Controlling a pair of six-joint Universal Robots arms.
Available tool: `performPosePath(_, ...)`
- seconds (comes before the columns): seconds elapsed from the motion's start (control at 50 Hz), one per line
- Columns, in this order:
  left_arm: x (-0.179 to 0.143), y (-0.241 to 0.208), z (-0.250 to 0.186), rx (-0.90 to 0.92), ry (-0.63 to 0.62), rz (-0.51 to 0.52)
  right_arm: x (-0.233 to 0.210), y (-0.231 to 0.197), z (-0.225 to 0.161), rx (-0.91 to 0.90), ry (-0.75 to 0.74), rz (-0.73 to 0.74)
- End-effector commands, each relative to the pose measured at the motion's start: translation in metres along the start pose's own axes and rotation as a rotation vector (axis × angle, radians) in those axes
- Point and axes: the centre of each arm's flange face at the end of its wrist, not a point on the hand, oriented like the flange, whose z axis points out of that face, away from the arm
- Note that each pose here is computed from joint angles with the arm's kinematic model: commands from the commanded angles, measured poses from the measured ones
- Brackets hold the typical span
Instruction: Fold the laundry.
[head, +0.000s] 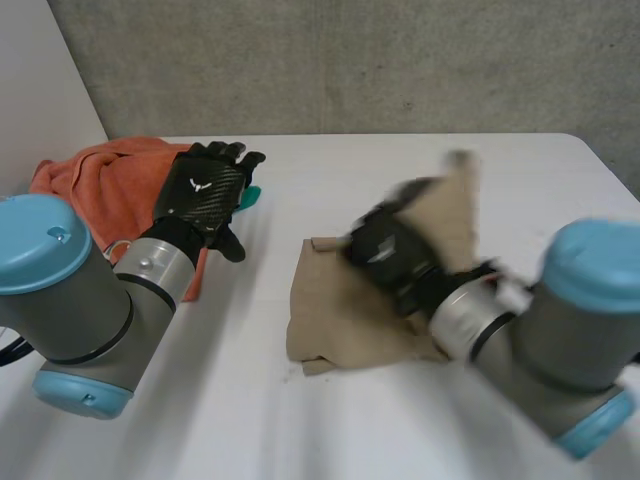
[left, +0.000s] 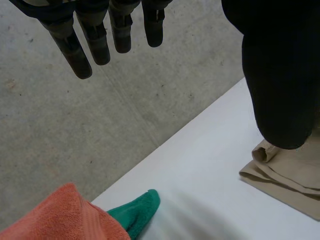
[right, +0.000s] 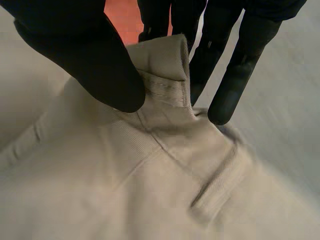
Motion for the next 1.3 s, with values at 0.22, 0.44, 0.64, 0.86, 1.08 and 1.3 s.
performPosePath(0.22,0.013,-0.031,0.004,0.081,0.019,-0.02,0.077,-0.018,-0.011,0.016,0.234,0.727)
performPosePath(0.44,0.07,-0.034,-0.009,-0.092,0.177,-0.076,0.084,0.051,-0.012,-0.229,0.229,0.868)
performPosePath(0.64,0.098,0.033,-0.007,-0.392,0.157,-0.016,0.044,0.101,0.008,-0.458,0.026,0.899)
performPosePath(0.86,0.075,0.037,-0.009,-0.518,0.123,-0.002,0.068,0.106,0.002,-0.485,0.174,0.716)
performPosePath(1.08,0.027,-0.056,-0.006,-0.155,0.169,-0.132,0.107,0.058,-0.037,-0.32,0.519,0.552)
performPosePath(1.3,0.03,-0.085,-0.037,-0.149,0.585,-0.254,0.04,0.076,-0.056,-0.419,0.305,1.003)
